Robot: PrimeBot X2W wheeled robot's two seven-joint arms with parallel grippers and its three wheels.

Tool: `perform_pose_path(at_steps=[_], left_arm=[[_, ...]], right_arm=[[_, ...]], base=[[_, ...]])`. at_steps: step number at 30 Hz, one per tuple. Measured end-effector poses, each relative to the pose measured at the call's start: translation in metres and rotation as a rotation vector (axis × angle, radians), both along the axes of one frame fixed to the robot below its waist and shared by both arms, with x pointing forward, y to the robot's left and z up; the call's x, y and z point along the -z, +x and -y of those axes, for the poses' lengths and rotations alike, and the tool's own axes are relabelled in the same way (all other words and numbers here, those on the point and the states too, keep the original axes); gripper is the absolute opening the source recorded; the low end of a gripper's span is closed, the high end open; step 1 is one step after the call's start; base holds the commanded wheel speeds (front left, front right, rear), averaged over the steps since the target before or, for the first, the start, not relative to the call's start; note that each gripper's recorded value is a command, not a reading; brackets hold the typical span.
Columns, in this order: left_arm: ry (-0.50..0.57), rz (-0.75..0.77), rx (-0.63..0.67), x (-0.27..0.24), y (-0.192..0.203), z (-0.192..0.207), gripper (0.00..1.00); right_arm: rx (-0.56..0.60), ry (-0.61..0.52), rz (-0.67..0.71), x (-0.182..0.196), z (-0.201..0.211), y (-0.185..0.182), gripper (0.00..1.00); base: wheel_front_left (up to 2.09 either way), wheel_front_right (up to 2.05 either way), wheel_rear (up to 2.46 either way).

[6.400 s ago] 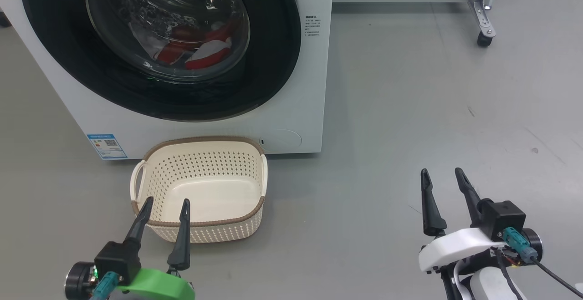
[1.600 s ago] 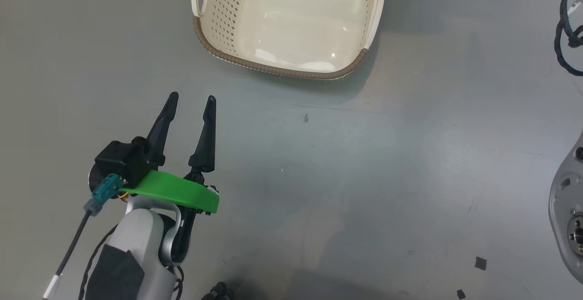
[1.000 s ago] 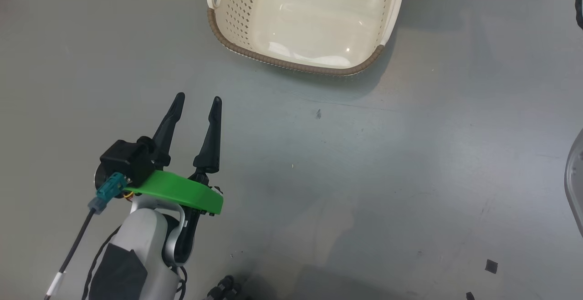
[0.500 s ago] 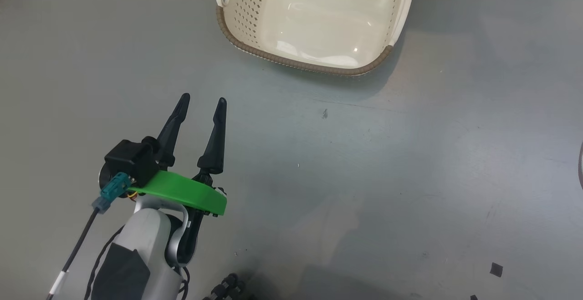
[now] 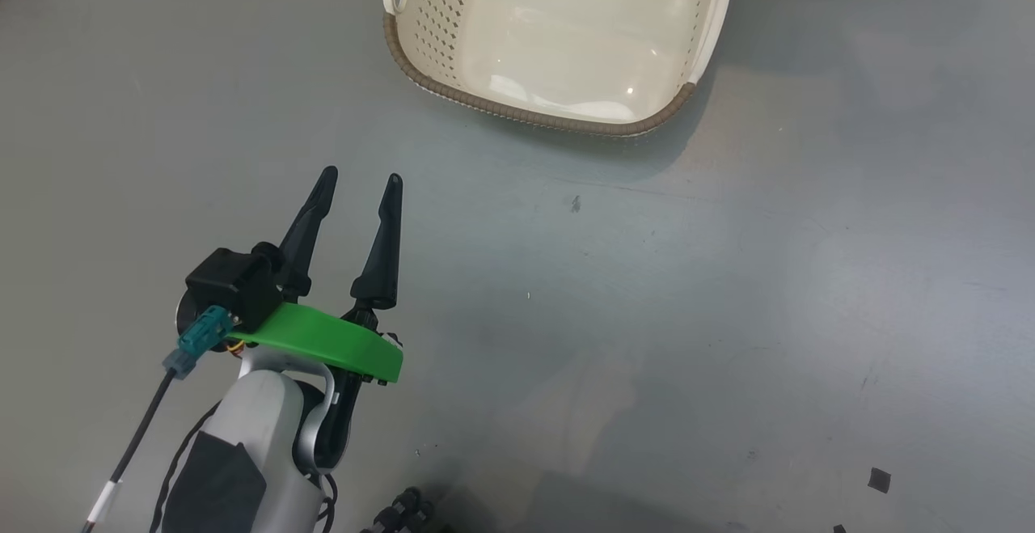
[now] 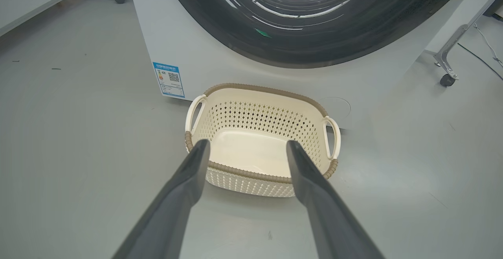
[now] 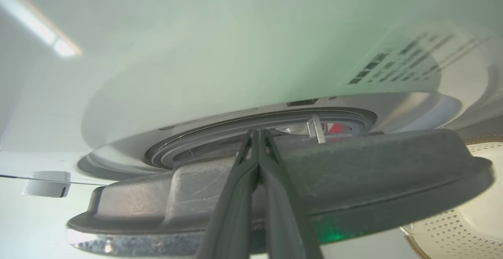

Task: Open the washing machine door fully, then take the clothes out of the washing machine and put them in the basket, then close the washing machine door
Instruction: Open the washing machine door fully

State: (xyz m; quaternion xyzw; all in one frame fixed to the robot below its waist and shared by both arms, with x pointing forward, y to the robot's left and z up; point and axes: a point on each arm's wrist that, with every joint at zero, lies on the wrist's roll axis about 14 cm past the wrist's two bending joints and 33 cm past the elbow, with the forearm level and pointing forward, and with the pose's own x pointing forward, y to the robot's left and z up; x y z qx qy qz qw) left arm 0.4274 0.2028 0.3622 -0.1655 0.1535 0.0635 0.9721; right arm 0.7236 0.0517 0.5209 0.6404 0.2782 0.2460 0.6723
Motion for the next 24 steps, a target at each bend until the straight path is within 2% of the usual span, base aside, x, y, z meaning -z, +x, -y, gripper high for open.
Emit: perform_pose_path(at_steps=[24], left_arm=[[0.017, 0.04, 0.026, -0.016, 0.003, 0.006, 1.0]], right_arm=[[-0.08, 0.031, -0.083, -0.001, -0.007, -0.024, 0.0]], base=[[0.0, 0.0, 0.0]])
